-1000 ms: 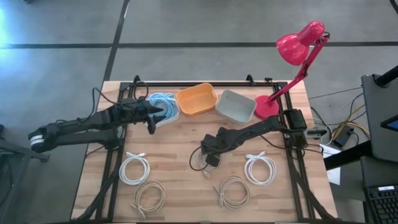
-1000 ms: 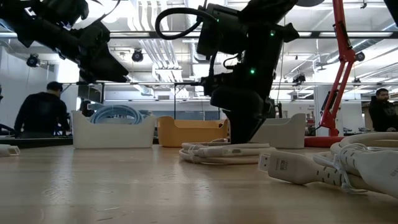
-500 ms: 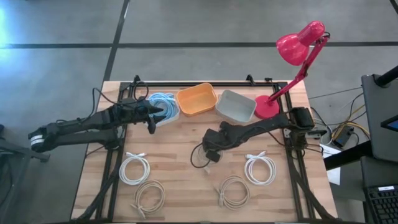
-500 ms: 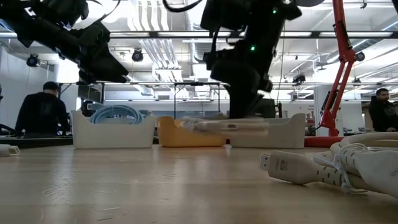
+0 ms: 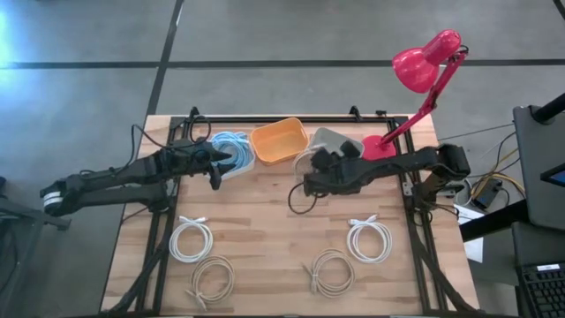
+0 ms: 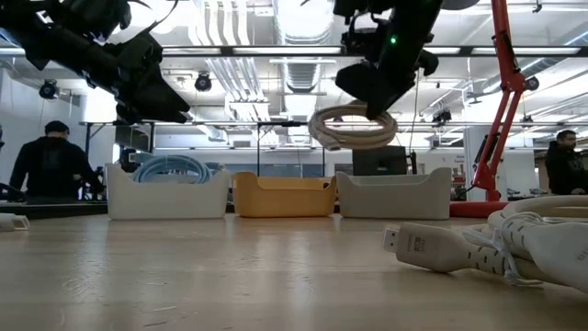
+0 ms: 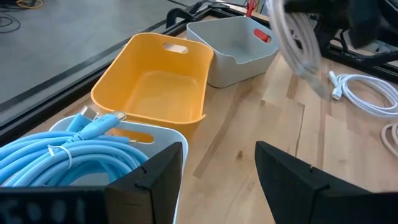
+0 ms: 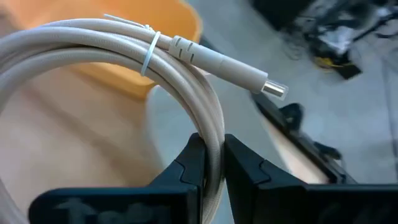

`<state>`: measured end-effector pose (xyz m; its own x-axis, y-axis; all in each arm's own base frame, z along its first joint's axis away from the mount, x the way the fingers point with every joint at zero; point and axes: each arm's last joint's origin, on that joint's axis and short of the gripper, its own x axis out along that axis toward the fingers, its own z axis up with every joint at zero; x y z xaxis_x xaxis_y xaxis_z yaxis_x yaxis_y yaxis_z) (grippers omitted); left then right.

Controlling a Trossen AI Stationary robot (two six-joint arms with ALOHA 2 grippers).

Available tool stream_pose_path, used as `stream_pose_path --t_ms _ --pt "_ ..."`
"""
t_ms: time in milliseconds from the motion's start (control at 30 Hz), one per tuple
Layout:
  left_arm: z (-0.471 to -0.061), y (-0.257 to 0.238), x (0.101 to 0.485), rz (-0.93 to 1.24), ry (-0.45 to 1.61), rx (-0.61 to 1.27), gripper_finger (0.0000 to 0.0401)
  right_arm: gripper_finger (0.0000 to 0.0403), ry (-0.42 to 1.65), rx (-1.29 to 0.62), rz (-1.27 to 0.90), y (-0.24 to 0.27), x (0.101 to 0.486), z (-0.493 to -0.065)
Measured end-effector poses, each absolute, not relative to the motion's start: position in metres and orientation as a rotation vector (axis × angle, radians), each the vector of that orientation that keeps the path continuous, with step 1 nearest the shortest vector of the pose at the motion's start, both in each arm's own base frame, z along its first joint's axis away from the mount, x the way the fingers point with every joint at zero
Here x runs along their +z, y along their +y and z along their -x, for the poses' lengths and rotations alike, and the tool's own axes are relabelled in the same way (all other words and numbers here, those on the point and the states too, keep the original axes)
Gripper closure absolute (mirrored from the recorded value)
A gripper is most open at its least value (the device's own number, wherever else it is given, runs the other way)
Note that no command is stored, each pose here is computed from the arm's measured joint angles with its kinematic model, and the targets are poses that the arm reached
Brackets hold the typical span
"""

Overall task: Pick & Place USB Port
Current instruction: Put the top brown charger cable into the gray bin

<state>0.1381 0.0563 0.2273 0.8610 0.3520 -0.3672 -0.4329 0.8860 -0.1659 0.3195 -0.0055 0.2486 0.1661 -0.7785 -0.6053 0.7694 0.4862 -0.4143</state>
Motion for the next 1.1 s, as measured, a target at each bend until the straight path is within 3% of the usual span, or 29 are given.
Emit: stream_pose_path --t_ms 300,567,1100 --pt "-0.138 0.056 0.227 0.249 0.336 0.416 0.0195 0.0369 0.735 -1.372 0.084 -0.039 0.246 -0.303" --pt "-0.138 0.056 0.227 0.249 0.338 0.416 0.0195 0.0369 0.747 -1.524 0.099 -0.061 0.210 -0.278" --pt "-0.138 0.056 0.227 0.249 0.338 0.416 0.0195 0.0363 0.646 -1.655 -0.036 -0.067 0.160 -0.244"
